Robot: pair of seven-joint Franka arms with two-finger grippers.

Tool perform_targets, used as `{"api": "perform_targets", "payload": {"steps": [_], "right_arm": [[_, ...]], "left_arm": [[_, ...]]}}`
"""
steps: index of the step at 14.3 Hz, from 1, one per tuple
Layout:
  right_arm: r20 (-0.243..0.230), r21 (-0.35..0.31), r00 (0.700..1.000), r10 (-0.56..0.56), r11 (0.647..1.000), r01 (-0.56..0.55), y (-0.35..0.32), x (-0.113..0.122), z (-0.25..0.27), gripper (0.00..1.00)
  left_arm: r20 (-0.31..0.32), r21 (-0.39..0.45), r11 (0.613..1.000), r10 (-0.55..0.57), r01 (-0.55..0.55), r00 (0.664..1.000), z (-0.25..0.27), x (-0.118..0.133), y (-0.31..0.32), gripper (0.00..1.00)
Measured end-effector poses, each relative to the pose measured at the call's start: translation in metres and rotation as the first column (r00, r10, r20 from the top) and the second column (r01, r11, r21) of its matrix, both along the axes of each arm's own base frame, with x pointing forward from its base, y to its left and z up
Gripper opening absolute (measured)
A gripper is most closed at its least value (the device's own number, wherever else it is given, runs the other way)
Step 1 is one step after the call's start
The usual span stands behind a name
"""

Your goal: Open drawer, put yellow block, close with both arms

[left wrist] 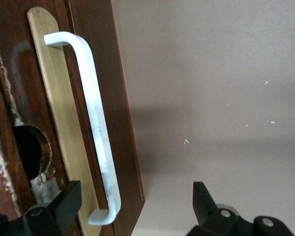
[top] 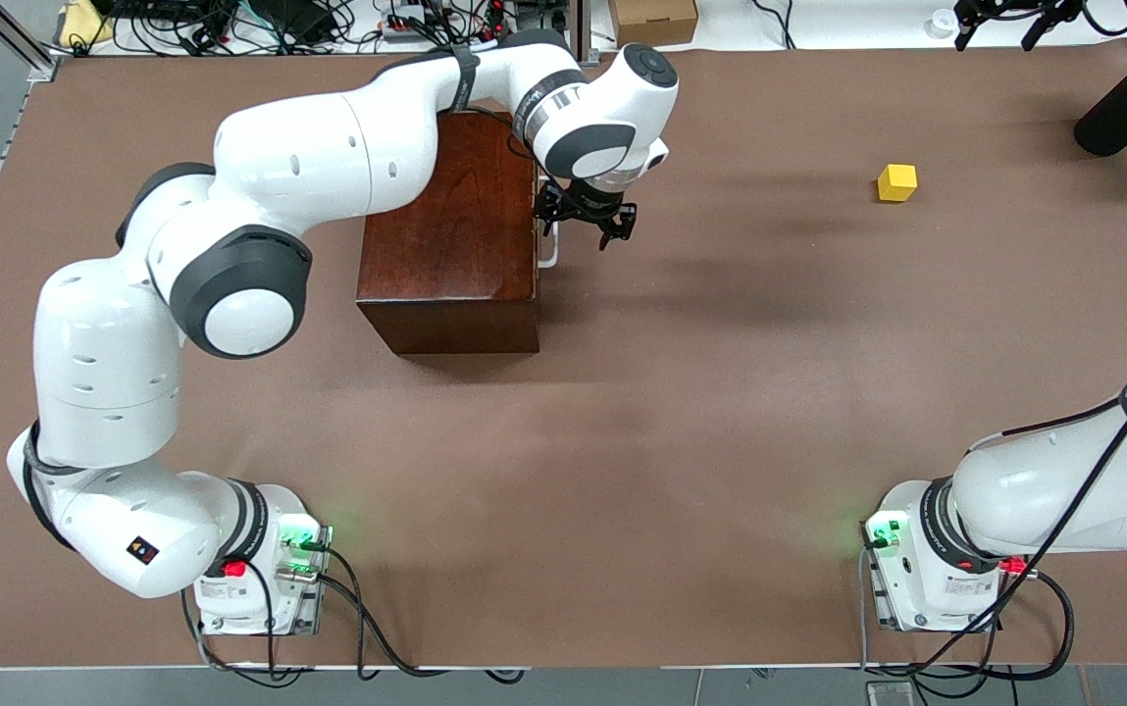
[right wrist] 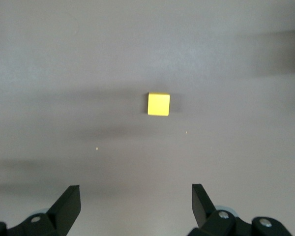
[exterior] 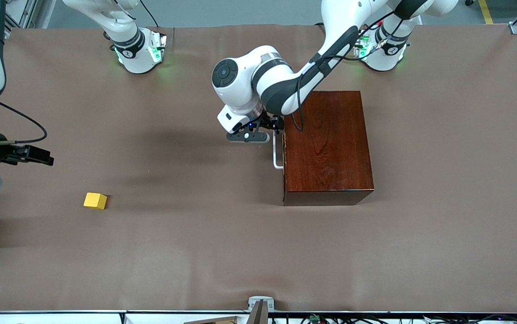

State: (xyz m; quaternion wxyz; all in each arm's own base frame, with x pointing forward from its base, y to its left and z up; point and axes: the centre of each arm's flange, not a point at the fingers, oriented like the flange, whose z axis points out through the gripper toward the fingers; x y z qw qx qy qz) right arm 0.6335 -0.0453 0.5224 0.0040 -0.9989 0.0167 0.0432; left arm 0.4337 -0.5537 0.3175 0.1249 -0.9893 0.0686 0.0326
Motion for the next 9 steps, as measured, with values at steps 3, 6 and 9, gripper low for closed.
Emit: {"api": "perform_targets", "payload": {"steps": [3, 6, 9], "right_arm": [[0.001, 0.005, 1.000, -0.001, 1.000, 0.001, 0.001, 0.014, -0.026, 1.00], [0.003, 0.041, 1.000, -0.011, 0.999, 0.010, 0.004, 0.022, -0.042, 1.00], [0.006, 0.048, 1.000, -0.013, 0.999, 0.013, 0.004, 0.026, -0.051, 1.00]], "left_arm": [[-0.004, 0.009, 1.000, 0.004, -0.004, 1.000, -0.008, 0.002, 0.002, 1.00], [0.002, -0.003, 1.000, 0.003, -0.003, 1.000, -0.013, 0.003, -0.001, 1.00], [0.007, -0.014, 1.000, 0.006, -0.005, 1.000, -0.017, 0.005, -0.002, 1.00]]}}
